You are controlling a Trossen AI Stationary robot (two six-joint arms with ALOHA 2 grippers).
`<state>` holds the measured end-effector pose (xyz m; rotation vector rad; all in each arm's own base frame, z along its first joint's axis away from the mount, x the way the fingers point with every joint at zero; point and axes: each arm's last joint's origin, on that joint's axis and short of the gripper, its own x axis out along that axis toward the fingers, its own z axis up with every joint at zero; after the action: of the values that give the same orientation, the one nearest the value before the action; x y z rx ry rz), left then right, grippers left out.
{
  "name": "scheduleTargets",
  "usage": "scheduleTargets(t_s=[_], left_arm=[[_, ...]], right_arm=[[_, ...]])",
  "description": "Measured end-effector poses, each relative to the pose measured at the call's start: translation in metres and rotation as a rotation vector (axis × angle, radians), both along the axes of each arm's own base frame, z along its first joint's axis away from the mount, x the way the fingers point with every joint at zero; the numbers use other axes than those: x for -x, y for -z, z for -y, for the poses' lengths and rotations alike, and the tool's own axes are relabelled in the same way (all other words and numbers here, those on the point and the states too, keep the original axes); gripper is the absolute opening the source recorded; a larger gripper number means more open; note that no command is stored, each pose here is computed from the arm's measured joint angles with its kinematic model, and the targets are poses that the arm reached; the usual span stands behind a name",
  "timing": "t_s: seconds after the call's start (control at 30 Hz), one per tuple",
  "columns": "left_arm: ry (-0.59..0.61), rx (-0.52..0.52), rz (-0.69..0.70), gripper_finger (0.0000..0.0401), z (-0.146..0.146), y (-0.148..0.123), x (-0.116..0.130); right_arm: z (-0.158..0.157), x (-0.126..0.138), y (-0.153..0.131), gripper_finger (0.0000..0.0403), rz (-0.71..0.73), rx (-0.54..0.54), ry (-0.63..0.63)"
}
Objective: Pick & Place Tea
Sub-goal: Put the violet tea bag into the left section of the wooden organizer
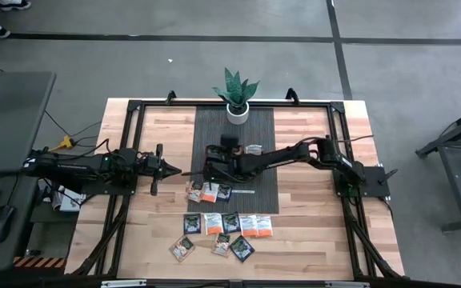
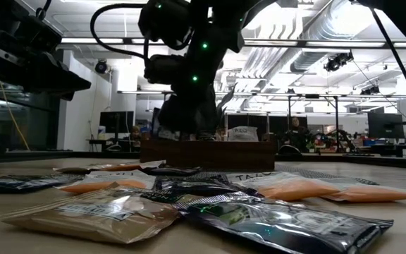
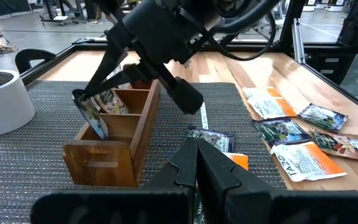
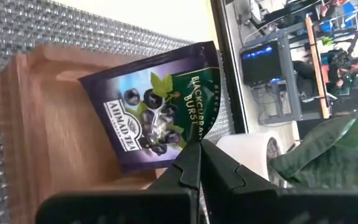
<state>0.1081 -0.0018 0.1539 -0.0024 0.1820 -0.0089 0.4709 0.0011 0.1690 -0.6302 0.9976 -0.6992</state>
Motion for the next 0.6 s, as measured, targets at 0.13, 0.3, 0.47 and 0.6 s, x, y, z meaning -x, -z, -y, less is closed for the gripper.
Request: scheduleTargets(t_s=[0.13,0.3,0.47,0.6], left_arm=[[0.0,0.0,0.0,0.0001,0.0,0.0001,0.0],[0.0,0.0,0.0,0.0001,0.0,0.0,0.0],[0.0,0.0,0.0,0.0001,0.0,0.0001,0.0],[0.0,0.0,0.0,0.0001,0.0,0.0001,0.0]], right_arm=[[0.0016,0.0026,0.0015,0.0,-0.006,-0.009,0.025],[0.0048,0.0047,0.0027,0.0,-0.013,-0.019,0.045],[0.0051,0.0054,0.003,0.0,-0.022,-0.017,0.046],[0.005,0.0062,0.0036,0.0001,-0.035,-0.021,0.043]])
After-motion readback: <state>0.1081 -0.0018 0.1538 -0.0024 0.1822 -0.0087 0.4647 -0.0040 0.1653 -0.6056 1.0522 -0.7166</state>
